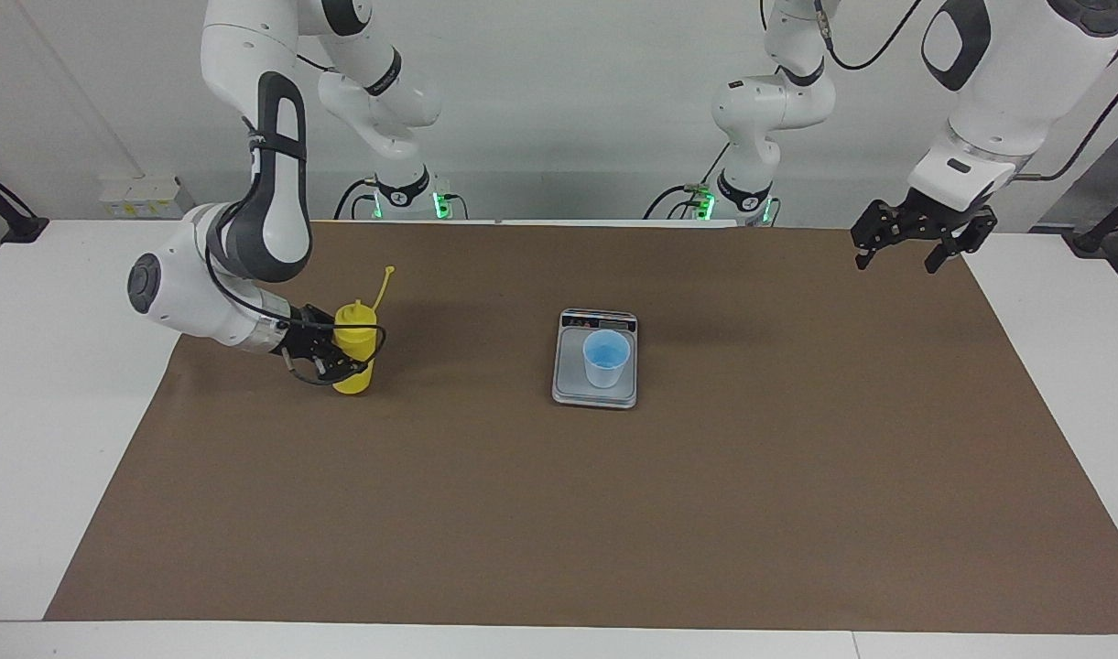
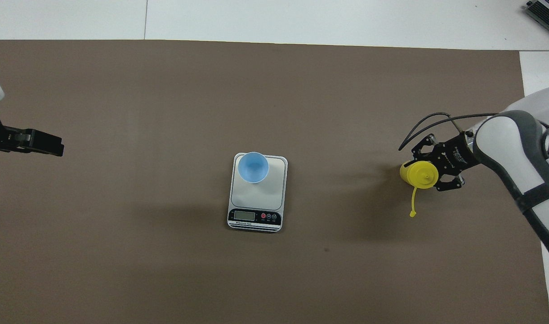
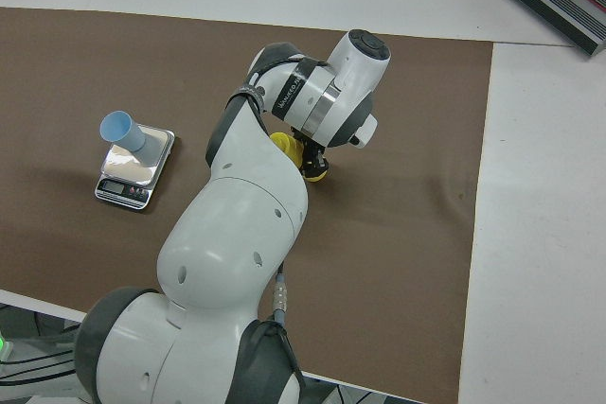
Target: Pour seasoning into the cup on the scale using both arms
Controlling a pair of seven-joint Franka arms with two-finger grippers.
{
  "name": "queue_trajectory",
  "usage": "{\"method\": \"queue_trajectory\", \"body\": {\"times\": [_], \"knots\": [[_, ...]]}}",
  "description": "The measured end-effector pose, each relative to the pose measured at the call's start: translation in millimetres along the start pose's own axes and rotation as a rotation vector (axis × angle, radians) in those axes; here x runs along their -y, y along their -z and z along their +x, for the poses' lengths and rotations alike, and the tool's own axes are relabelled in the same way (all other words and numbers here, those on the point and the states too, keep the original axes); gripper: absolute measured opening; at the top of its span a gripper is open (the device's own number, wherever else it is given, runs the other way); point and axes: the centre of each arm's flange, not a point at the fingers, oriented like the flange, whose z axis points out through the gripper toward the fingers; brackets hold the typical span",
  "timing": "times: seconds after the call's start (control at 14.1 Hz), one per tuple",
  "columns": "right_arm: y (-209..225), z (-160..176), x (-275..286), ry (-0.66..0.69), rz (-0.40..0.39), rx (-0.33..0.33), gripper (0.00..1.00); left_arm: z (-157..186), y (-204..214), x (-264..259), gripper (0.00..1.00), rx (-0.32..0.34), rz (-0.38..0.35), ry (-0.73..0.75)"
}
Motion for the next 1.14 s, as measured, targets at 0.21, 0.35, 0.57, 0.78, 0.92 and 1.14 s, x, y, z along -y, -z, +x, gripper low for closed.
{"method": "queue_trajectory", "body": {"times": [0.21, 0.35, 0.57, 0.78, 0.92, 1.14], "knots": [[25, 4, -1, 0.019, 0.007, -0.083, 0.99, 0, 0, 0, 1.0, 0.0, 0.0, 0.0], [60, -6, 2, 0.053, 0.027, -0.163, 1.0, 0, 0, 0, 1.0, 0.0, 0.0, 0.0], [106, -32, -4, 0.175, 0.026, -0.291, 1.0, 0, 0, 0, 1.0, 0.0, 0.0, 0.0], [133, -65, -6, 0.396, 0.019, -0.355, 1.0, 0, 0, 0, 1.0, 0.0, 0.0, 0.0], [142, -101, 0, 0.558, -0.001, -0.385, 1.0, 0, 0, 0, 1.0, 0.0, 0.0, 0.0], [141, -165, 15, 0.711, -0.095, -0.488, 1.0, 0, 0, 0, 1.0, 0.0, 0.0, 0.0]]}}
